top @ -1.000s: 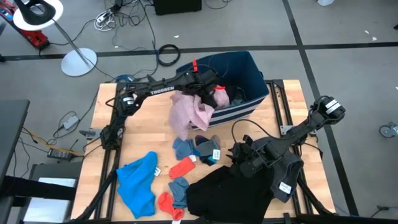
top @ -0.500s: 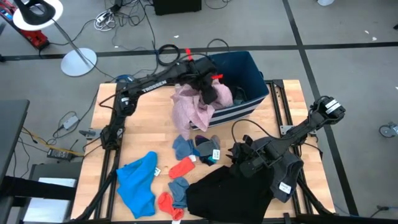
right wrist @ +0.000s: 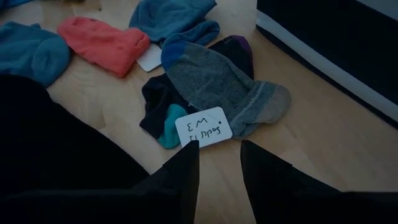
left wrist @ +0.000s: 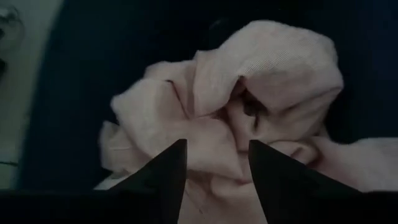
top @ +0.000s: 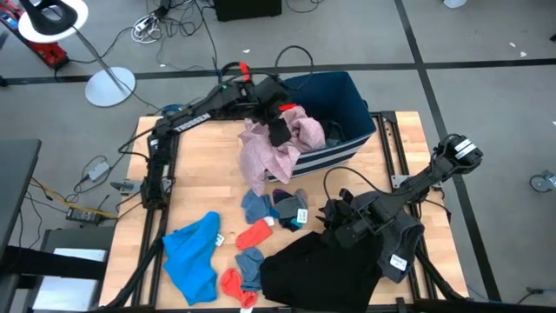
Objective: Sort clothes
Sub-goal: Put the pink shirt in the blue laundry bin organizer
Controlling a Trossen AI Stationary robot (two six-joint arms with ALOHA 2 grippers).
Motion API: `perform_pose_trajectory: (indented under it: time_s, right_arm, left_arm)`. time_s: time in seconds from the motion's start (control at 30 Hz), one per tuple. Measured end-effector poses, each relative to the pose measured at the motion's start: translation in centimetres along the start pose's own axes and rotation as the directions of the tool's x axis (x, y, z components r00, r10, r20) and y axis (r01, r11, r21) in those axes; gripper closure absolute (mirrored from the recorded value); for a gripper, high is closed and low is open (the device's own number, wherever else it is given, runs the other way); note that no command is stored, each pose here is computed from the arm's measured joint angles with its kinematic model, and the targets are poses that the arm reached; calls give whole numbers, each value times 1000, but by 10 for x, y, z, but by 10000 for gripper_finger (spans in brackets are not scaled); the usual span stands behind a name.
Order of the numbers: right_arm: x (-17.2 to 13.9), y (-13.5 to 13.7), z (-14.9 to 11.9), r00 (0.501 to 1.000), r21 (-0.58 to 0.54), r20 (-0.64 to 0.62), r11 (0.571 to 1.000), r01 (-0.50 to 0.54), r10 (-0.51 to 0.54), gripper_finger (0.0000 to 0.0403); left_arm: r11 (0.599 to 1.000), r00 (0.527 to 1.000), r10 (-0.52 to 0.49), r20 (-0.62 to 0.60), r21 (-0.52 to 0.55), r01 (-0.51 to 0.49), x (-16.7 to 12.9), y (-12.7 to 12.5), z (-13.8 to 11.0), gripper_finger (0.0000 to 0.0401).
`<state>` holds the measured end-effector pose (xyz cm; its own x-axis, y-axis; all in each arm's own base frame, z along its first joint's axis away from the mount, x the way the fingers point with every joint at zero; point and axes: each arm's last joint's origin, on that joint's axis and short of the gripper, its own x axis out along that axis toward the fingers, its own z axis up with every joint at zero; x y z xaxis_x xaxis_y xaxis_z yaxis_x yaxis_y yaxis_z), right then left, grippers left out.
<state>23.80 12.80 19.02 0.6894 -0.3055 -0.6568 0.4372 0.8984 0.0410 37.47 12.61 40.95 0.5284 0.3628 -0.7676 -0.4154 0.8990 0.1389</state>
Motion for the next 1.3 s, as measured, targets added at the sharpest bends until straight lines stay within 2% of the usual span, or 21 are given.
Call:
perform_pose_trajectory:
  time_s: [0.27, 0.37, 0.57, 0.73, 1.07, 1.3]
  right_arm:
    - [0, 0, 0, 1000, 0, -6, 1000, -5, 5, 285]
    - [0, 0, 0, 1000, -1, -7, 1000, -4, 4, 285]
    - [0, 0, 0, 1000, -1, -7, 1000, -5, 5, 285]
    - [0, 0, 0, 1000, 0, -7, 1000, -6, 6, 285]
    - [0, 1, 0, 1000, 2, -11, 1000, -12, 12, 285]
    - [0, 1, 0, 1000, 2, -10, 1000, -12, 12, 285]
  left_arm:
    - [1000, 994, -9, 105, 12, 7, -68, 0, -9, 224]
    - [1000, 994, -6, 107, 14, 4, -93, 0, -18, 224]
    - [999, 992, -18, 122, 38, 13, -121, -9, -43, 224]
    - [1000, 987, -11, 159, 30, 6, -114, -18, -80, 225]
    - [985, 952, -28, 305, -154, 79, -87, -14, -186, 224]
    - [971, 939, -48, 341, -203, 123, -42, -20, -237, 224]
